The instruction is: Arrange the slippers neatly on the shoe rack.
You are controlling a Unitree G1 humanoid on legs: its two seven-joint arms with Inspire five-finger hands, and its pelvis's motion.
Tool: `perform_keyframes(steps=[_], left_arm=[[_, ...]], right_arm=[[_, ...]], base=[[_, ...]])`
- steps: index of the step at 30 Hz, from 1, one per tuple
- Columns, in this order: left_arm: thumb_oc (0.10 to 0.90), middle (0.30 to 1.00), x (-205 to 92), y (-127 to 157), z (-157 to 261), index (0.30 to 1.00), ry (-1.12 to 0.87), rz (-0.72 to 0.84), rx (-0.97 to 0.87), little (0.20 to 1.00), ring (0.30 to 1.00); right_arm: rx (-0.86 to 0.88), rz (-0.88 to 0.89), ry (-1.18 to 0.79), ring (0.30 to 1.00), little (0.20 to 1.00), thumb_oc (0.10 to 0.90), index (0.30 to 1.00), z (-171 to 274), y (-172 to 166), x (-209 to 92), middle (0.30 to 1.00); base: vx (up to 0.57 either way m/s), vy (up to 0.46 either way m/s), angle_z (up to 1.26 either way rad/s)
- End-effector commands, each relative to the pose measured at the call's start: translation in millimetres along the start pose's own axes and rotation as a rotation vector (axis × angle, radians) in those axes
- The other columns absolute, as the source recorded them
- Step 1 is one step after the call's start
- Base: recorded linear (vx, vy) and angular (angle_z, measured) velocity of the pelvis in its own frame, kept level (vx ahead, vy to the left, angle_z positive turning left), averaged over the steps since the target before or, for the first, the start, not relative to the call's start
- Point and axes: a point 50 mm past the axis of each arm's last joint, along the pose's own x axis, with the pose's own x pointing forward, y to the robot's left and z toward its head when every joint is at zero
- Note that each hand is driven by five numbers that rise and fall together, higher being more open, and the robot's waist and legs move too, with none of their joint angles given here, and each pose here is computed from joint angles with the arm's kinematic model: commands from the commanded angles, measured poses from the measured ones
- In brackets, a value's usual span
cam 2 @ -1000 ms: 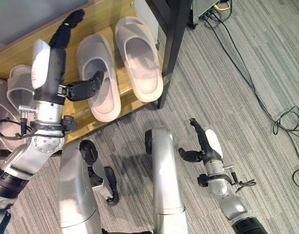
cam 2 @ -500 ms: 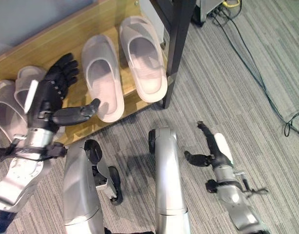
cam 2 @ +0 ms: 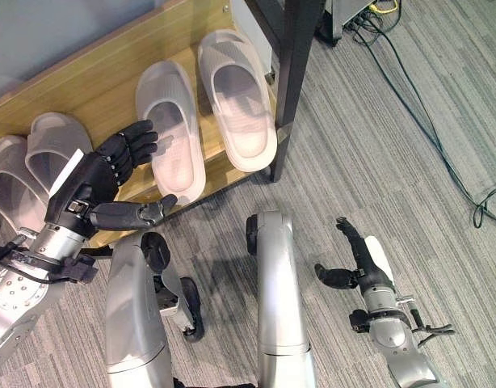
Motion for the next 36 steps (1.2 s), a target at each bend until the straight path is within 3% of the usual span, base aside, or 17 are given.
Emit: perform_keyframes(steps=[1,20,29,36], left_arm=[[0.8,0.9,9,-5,41,0.9,-0.202,-0.076,0.014,0.9,0.9],[0.8,0.9,54,-31,47,0.9,-0.361,-0.019,-0.015,0.9,0.9],[0.8,0.9,43,-15,52,0.9,-0.388,0.048,0.018,0.9,0.9],[0.8,0.9,10,2,68,0.9,-0.436,0.098,0.021,0.9,0.9]], right_arm=[[-0.046,-0.068,-0.264,0.9,0.9,0.8,0.9,48,-31,11,0.9],[-0.05,-0.091,-0.308,0.9,0.9,0.8,0.9,59,-29,21,0.9],[-0.059,-0.102,-0.289,0.9,0.9,0.8,0.9,53,-31,17,0.9],[-0.062,-0.11,-0.278,0.9,0.9,0.8,0.9,48,-31,9,0.9]], base=[[0.0,0.0,0.0],[0.0,0.0,0.0],[0.0,0.0,0.0],[0.0,0.0,0.0]])
